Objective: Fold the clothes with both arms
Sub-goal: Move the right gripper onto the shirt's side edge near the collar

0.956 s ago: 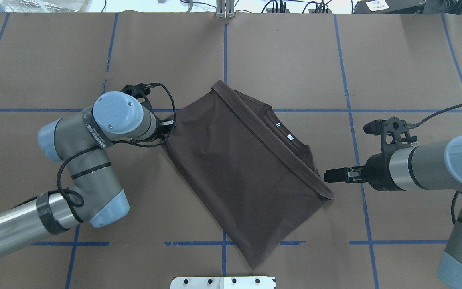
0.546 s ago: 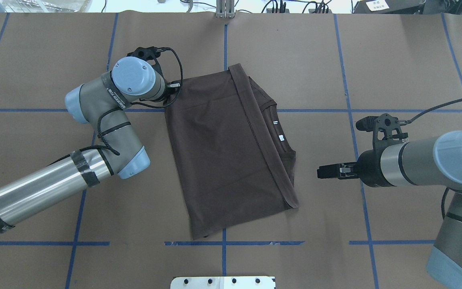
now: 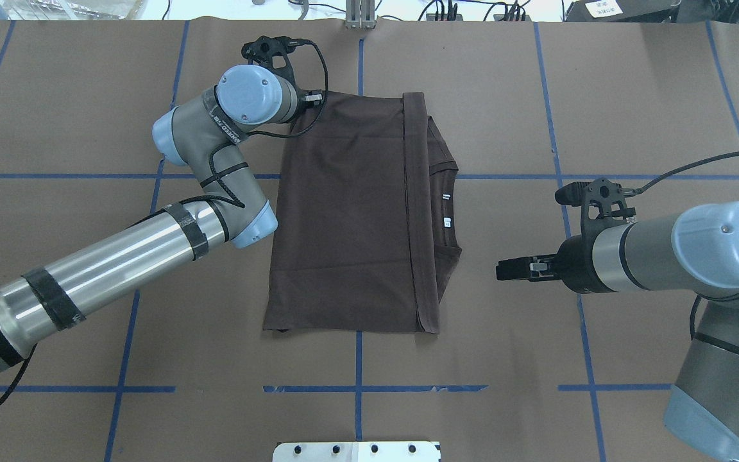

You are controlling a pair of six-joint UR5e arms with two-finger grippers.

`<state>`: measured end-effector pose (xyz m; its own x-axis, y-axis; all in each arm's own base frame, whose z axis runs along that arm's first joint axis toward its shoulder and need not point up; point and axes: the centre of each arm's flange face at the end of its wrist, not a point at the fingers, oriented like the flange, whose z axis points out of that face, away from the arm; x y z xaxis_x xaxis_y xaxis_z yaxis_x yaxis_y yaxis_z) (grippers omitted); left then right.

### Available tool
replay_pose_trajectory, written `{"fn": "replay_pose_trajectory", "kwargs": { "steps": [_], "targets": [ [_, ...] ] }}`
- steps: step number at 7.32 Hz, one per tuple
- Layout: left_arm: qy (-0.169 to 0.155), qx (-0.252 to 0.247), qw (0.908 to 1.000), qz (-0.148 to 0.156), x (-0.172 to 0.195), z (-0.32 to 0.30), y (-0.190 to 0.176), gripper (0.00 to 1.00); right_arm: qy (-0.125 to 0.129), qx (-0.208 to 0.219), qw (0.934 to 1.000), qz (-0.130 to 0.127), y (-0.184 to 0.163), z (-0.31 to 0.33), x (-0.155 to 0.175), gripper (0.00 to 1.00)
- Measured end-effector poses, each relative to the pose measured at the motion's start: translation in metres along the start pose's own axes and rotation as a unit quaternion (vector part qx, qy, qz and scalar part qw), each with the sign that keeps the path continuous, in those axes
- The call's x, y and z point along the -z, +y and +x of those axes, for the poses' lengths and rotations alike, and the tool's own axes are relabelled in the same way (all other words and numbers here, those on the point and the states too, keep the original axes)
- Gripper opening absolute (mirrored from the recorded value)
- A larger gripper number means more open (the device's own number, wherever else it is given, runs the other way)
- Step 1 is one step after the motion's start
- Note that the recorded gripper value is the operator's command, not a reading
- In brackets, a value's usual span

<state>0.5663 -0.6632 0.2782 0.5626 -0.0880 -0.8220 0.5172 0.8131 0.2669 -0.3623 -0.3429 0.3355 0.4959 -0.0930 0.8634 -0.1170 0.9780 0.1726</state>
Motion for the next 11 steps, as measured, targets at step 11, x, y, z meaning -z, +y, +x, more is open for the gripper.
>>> {"fn": "replay_pose_trajectory", "kwargs": {
  "steps": [11],
  "targets": [
    [0.045,-0.036,0.9969,-0.054,0.104,-0.053,-0.012,1.00,0.128,-0.014,0.9901,-0.055,-0.030,-0.133,-0.084,1.00]
  ]
}}
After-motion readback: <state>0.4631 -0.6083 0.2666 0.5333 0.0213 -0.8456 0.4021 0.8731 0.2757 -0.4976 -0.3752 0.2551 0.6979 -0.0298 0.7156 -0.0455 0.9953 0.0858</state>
